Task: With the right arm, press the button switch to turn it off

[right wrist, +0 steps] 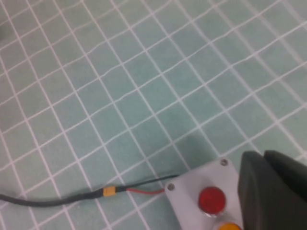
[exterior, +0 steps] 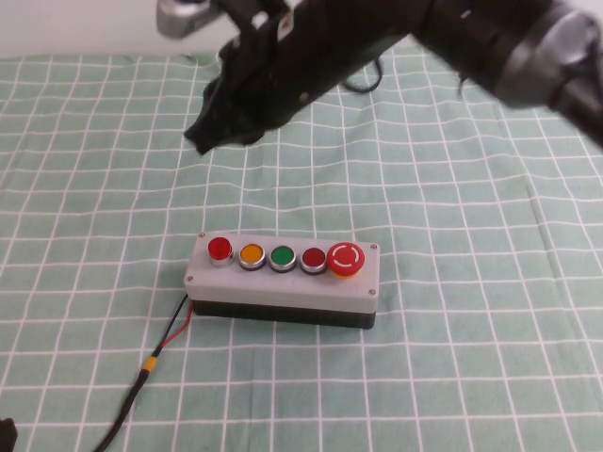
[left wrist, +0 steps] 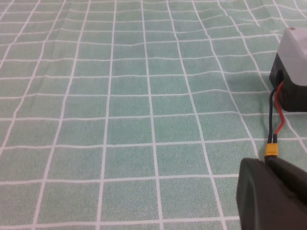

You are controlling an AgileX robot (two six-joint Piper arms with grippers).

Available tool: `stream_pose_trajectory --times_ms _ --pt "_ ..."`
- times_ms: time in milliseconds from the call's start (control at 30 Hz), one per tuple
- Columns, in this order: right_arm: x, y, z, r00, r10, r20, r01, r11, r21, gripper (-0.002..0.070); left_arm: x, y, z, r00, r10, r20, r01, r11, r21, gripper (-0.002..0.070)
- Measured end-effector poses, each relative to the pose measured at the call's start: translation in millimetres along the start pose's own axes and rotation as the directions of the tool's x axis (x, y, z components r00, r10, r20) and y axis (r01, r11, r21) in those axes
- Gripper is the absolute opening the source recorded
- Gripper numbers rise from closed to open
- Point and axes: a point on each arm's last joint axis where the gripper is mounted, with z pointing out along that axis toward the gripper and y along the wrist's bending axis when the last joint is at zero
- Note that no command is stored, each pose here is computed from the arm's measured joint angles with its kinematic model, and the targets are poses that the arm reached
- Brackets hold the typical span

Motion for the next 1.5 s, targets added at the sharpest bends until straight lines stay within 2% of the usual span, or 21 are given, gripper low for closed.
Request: stream_pose_trajectory --times_ms 133,233,367,500,633,933,1100,1300,1500 --pt "-5.2 7.3 -41.4 1.000 -0.018 -0.010 0.019 0.997 0.080 -0.0016 0.0 0.0 0.0 1.000 0.000 0.000 0.000 1.000 0.000 -0.0004" --pt "-5.5 9.8 -76.7 0.999 -0.020 -0.030 0.025 0.983 0.183 -0.0016 0.0 0.0 0.0 1.000 0.000 0.000 0.000 1.000 0.000 -0.0004" --pt "-6.8 20.2 -131.5 1.000 -0.008 0.016 0.003 0.960 0.280 -0.0016 0.0 0.0 0.0 1.000 0.000 0.000 0.000 1.000 0.000 -0.0004" --pt "4.0 35.7 -179.5 0.996 0.001 0.087 -0.028 0.950 0.311 -0.0016 0.0 0.0 0.0 1.000 0.000 0.000 0.000 1.000 0.000 -0.0004" --pt "34.8 48.6 -206.6 0.990 0.027 0.139 -0.070 0.946 0.316 -0.0016 0.0 0.0 0.0 1.000 0.000 0.000 0.000 1.000 0.000 -0.0004" --pt "132.7 70.6 -233.4 0.981 0.069 0.180 -0.124 0.942 0.312 -0.0016 0.0 0.0 0.0 1.000 0.000 0.000 0.000 1.000 0.000 -0.0004" --pt "170.2 81.4 -249.3 0.982 0.074 0.174 -0.125 0.943 0.308 -0.0016 0.0 0.0 0.0 1.000 0.000 0.000 0.000 1.000 0.000 -0.0004" --pt "190.9 85.6 -251.3 0.991 0.107 0.085 -0.128 0.945 0.302 -0.0016 0.0 0.0 0.0 1.000 0.000 0.000 0.000 1.000 0.000 -0.0004" --pt "195.5 88.6 -249.1 0.990 0.139 0.035 -0.144 0.952 0.270 -0.0016 0.0 0.0 0.0 1.000 0.000 0.000 0.000 1.000 0.000 -0.0004"
